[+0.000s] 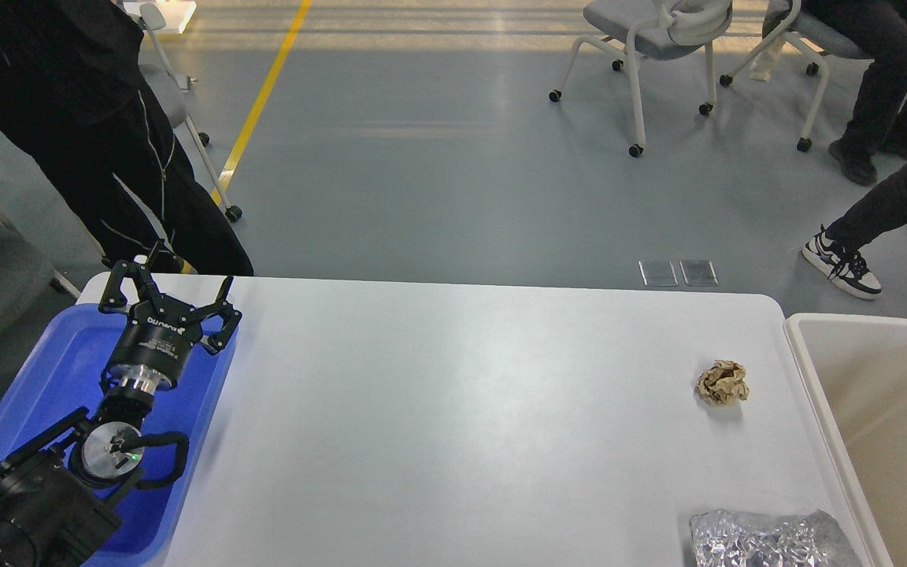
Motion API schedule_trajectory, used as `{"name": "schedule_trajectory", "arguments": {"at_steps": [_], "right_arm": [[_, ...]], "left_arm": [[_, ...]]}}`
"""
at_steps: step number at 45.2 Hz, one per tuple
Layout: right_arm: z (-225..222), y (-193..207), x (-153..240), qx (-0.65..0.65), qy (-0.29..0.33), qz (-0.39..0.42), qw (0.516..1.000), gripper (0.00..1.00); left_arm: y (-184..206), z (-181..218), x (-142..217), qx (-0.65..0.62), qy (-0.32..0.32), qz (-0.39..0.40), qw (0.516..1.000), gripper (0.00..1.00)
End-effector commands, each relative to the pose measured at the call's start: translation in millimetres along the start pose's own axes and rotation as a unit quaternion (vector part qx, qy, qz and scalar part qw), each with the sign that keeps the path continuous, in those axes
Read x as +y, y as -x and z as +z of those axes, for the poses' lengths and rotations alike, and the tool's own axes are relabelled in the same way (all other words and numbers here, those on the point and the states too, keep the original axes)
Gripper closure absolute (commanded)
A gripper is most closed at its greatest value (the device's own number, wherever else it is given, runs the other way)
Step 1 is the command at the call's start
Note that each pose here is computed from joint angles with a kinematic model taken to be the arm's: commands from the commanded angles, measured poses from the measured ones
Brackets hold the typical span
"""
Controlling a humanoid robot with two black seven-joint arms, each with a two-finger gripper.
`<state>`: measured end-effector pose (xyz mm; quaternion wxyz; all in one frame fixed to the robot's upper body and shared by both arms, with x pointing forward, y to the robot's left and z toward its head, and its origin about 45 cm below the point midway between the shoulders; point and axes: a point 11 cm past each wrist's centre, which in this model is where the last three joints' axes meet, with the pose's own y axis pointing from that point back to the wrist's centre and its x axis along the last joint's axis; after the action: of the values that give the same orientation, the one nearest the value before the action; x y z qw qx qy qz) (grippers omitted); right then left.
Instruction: Tidy desktop
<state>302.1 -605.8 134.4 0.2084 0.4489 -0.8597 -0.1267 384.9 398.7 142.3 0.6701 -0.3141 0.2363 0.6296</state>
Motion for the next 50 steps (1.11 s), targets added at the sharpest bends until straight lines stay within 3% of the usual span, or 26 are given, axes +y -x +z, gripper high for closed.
{"name": "schedule_trajectory", "arguments": {"at_steps": [1, 10, 16, 29, 50], "right_arm": [[-46, 32, 11, -0.134, -0.07, -0.061, 0.987, 0.0], [-56, 77, 31, -0.221, -0.095, -0.124, 0.963, 0.0], [-66, 113, 43, -0.34, -0.117, -0.147, 0.921, 0.0], [-42, 199, 68, -0.324, -0.111, -0.197, 0.919, 0.0], [-33, 245, 107, -0.357, -0.143, -0.291, 0.876, 0.0]], "left_arm": [[-1, 0, 0, -0.001, 0.0, 0.002, 1.0, 0.0], [-1, 0, 0, 0.0, 0.0, 0.002, 1.0, 0.0], [-1, 0, 0, 0.0, 0.0, 0.002, 1.0, 0.0], [1, 0, -1, 0.0, 0.0, 0.0, 1.0, 0.0], [0, 0, 0, -0.001, 0.0, 0.0, 1.0, 0.0]]}}
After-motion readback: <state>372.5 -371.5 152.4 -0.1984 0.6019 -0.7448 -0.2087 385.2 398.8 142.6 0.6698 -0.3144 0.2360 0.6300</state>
